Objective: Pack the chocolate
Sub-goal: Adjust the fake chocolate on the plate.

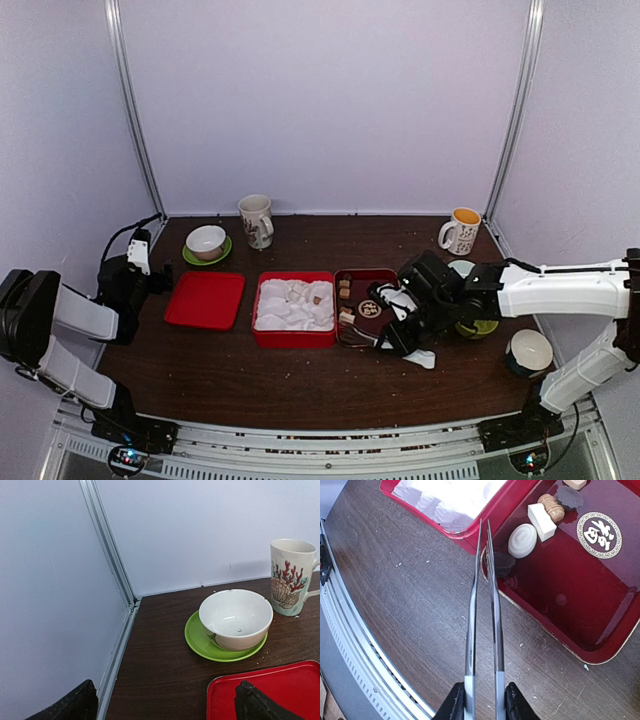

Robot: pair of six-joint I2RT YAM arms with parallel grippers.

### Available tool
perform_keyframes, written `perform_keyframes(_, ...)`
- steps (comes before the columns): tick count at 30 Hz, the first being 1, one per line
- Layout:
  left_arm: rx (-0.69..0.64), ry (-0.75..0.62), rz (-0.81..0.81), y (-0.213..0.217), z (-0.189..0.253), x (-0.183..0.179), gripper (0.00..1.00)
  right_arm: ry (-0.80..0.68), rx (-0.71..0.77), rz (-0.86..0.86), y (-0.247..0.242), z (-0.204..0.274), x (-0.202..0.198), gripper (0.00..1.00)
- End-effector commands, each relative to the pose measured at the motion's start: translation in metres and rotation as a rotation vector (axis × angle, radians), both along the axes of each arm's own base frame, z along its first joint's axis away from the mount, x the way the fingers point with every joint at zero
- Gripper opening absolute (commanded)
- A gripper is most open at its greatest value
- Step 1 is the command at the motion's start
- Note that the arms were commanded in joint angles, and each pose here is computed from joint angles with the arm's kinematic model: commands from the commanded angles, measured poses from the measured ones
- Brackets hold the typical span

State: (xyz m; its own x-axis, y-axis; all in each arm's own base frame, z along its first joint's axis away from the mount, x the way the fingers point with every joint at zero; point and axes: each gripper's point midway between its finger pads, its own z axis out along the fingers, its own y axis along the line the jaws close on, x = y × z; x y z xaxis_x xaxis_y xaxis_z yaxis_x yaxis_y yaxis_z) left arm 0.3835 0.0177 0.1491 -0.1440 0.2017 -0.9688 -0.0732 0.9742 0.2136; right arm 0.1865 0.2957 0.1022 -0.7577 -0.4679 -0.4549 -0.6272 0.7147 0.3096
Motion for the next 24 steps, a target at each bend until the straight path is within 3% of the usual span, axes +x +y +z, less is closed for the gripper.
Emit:
perform_keyframes(1,-0.001,-0.063,0.015,0.005,0.017,0.004,0.98,-0.004,-0.004,0.031,0.007,0.004,0.001,0.25)
perform_keyframes(11,-0.001,-0.063,0.014,0.004,0.017,0.004,0.98,-0.020,-0.151,0.009,-0.015,-0.012,0.006,0.23)
perform_keyframes(16,-0.001,-0.063,0.015,0.005,0.017,0.004,0.98,-0.121,-0.247,-0.113,-0.043,-0.003,0.029,0.20)
perform_keyframes(24,-0.001,-0.063,0.014,0.004,0.017,0.004,0.98,-0.175,-0.042,-0.073,-0.024,0.041,0.024,0.21)
